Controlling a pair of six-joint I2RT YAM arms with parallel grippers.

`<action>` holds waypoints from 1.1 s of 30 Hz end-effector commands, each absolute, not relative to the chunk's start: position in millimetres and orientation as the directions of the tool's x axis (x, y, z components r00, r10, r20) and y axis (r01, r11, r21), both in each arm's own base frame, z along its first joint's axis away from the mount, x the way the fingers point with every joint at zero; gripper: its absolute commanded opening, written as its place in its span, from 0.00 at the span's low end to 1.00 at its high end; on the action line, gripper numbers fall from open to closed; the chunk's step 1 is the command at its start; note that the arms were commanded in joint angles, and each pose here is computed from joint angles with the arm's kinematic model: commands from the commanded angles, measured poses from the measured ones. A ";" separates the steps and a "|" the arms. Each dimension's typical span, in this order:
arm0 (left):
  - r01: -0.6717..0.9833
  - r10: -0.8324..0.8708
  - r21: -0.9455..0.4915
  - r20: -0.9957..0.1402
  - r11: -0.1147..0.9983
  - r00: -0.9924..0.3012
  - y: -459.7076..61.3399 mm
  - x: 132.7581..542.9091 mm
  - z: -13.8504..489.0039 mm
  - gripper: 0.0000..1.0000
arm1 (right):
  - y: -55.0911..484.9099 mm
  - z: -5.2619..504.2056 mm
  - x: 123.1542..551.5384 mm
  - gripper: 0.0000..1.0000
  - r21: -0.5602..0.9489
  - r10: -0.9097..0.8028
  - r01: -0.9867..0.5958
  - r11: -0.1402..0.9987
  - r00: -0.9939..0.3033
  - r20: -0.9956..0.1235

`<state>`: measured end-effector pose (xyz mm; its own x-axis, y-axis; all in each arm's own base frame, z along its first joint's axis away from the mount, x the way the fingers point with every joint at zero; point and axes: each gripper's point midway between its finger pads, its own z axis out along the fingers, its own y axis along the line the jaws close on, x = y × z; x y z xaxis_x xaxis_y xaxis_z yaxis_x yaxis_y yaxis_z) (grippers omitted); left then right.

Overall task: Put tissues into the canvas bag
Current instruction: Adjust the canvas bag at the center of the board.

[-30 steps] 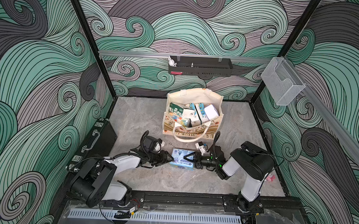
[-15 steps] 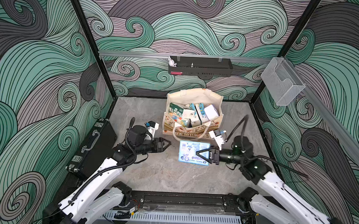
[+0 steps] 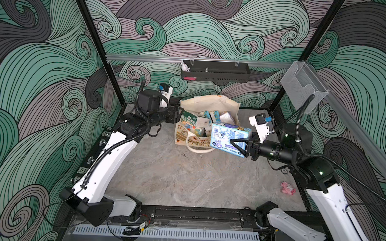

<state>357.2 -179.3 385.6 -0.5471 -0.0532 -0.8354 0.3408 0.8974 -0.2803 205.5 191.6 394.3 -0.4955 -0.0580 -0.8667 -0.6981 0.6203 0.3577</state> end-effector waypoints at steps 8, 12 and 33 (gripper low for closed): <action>0.276 0.000 -0.229 -0.769 0.933 -0.639 -174.3 417.5 353.4 0.58 | 179.7 382.1 230.7 0.49 0.244 -0.108 -0.654 0.716 -0.450 -0.887; 0.289 0.026 -0.234 -0.735 0.928 -0.678 -186.4 437.3 343.5 0.57 | 178.8 378.7 233.8 0.49 0.244 -0.105 -0.645 0.724 -0.453 -0.885; 0.436 0.031 -0.400 -0.707 0.806 -0.707 -217.8 418.1 325.7 0.00 | 173.7 385.3 271.2 0.49 0.194 -0.098 -0.564 0.803 -0.445 -0.890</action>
<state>446.6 -199.7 295.9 -0.7490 -0.0025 -0.6625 0.3258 0.8694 -0.3716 256.3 181.5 358.9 -0.5250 -0.1253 -0.8418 -0.5910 0.7654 0.2547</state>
